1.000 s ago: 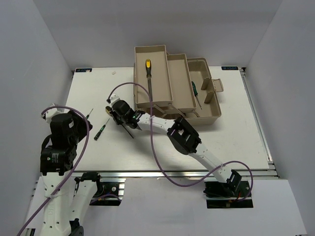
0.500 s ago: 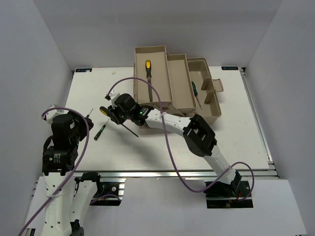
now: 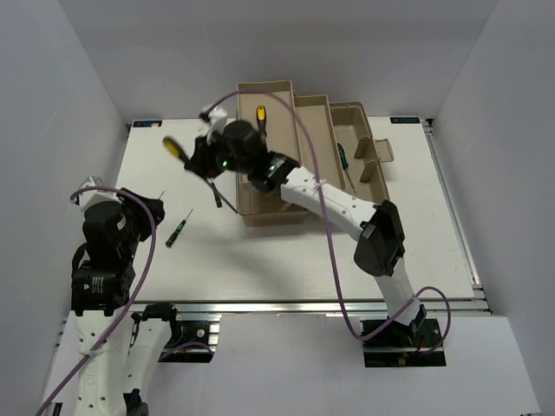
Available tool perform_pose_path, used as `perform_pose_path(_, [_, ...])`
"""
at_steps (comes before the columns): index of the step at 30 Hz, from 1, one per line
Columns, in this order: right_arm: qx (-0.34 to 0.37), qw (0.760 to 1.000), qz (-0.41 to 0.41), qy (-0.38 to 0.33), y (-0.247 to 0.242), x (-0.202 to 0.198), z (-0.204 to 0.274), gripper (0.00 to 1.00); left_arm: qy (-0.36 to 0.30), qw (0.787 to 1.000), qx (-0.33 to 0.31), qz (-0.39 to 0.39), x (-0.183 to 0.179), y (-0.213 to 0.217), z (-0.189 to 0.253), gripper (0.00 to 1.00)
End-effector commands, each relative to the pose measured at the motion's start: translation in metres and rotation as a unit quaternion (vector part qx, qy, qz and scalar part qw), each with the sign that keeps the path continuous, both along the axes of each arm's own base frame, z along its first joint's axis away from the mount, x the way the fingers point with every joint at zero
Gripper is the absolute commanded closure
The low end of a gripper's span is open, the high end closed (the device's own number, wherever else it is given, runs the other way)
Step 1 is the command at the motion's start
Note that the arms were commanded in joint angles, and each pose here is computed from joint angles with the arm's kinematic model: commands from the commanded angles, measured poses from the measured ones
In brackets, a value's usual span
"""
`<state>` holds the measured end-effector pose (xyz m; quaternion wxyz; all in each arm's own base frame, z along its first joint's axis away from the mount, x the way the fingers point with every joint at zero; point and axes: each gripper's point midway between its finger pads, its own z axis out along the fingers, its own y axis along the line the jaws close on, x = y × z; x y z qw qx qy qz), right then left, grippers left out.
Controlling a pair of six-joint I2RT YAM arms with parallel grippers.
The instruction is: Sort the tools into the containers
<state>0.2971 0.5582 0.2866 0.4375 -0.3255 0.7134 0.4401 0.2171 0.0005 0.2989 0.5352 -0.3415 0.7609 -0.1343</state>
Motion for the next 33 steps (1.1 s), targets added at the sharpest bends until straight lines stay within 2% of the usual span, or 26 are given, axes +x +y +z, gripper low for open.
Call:
perform_pose_path(1, [0.111,0.985,-0.13,-0.019,-0.061,0.067,0.117,1.0,-0.018,0.998,0.02,-0.055,0.009,-0.013,0.004,0.36])
perform_pose_path(4, [0.125,0.967,-0.22,-0.027,-0.105,0.117,0.127,1.0,0.043,0.994,0.041,-0.096,0.02,-0.019,-0.032,0.21])
perform_pose_path(5, [0.125,0.964,-0.231,-0.03,-0.114,0.128,0.127,1.0,0.095,0.988,0.044,-0.11,0.029,-0.021,-0.056,0.21])
perform_pose_path(8, [0.105,0.957,-0.27,-0.032,-0.138,0.165,0.106,1.0,0.191,0.968,0.056,-0.154,0.045,-0.025,-0.101,0.2])
perform_pose_path(12, [0.048,0.952,-0.302,-0.028,-0.163,0.205,0.053,0.98,0.218,0.958,0.084,-0.166,0.068,-0.02,-0.125,0.18])
perform_pose_path(14, [0.03,0.954,-0.297,-0.025,-0.166,0.211,0.039,0.79,0.238,0.953,0.109,-0.15,0.078,-0.008,-0.137,0.18])
perform_pose_path(15, [0.019,0.955,-0.295,-0.022,-0.171,0.214,0.029,0.57,0.264,0.945,0.114,-0.155,0.083,-0.006,-0.154,0.18])
perform_pose_path(18, [0.004,0.963,-0.267,-0.031,-0.176,0.208,0.029,0.3,0.292,0.928,0.149,-0.175,0.091,0.001,-0.173,0.18])
perform_pose_path(19, [0.003,0.968,-0.247,-0.041,-0.177,0.204,0.033,0.25,0.315,0.918,0.161,-0.181,0.092,0.005,-0.185,0.18])
perform_pose_path(21, [0.023,0.977,-0.205,-0.061,-0.186,0.192,0.058,0.11,0.326,0.911,0.18,-0.177,0.096,0.012,-0.191,0.18])
perform_pose_path(22, [0.03,0.98,-0.184,-0.066,-0.189,0.188,0.056,0.11,0.33,0.907,0.19,-0.179,0.097,0.015,-0.194,0.18])
perform_pose_path(23, [0.044,0.988,-0.129,-0.068,-0.188,0.172,0.062,0.11,0.324,0.908,0.199,-0.177,0.102,0.018,-0.194,0.18])
perform_pose_path(24, [0.067,0.986,-0.124,-0.086,-0.206,0.169,0.086,0.11,0.328,0.904,0.21,-0.175,0.103,0.021,-0.198,0.19])
perform_pose_path(25, [0.065,0.989,-0.114,-0.073,-0.213,0.164,0.074,0.11,0.335,0.898,0.221,-0.179,0.102,0.025,-0.203,0.19])
perform_pose_path(26, [0.081,0.99,-0.082,-0.083,-0.217,0.154,0.084,0.11,0.346,0.892,0.226,-0.181,0.103,0.027,-0.211,0.2])
perform_pose_path(27, [0.093,0.987,-0.086,-0.1,-0.236,0.149,0.101,0.11,0.352,0.888,0.228,-0.189,0.104,0.026,-0.216,0.21])
perform_pose_path(29, [0.092,0.987,-0.096,-0.087,-0.253,0.144,0.09,0.13,0.369,0.875,0.232,-0.212,0.102,0.025,-0.233,0.26])
perform_pose_path(30, [0.096,0.984,-0.106,-0.103,-0.269,0.141,0.102,0.14,0.374,0.871,0.232,-0.218,0.101,0.024,-0.238,0.27])
perform_pose_path(33, [0.091,0.982,-0.135,-0.091,-0.299,0.137,0.098,0.14,0.379,0.863,0.227,-0.246,0.1,0.018,-0.256,0.28])
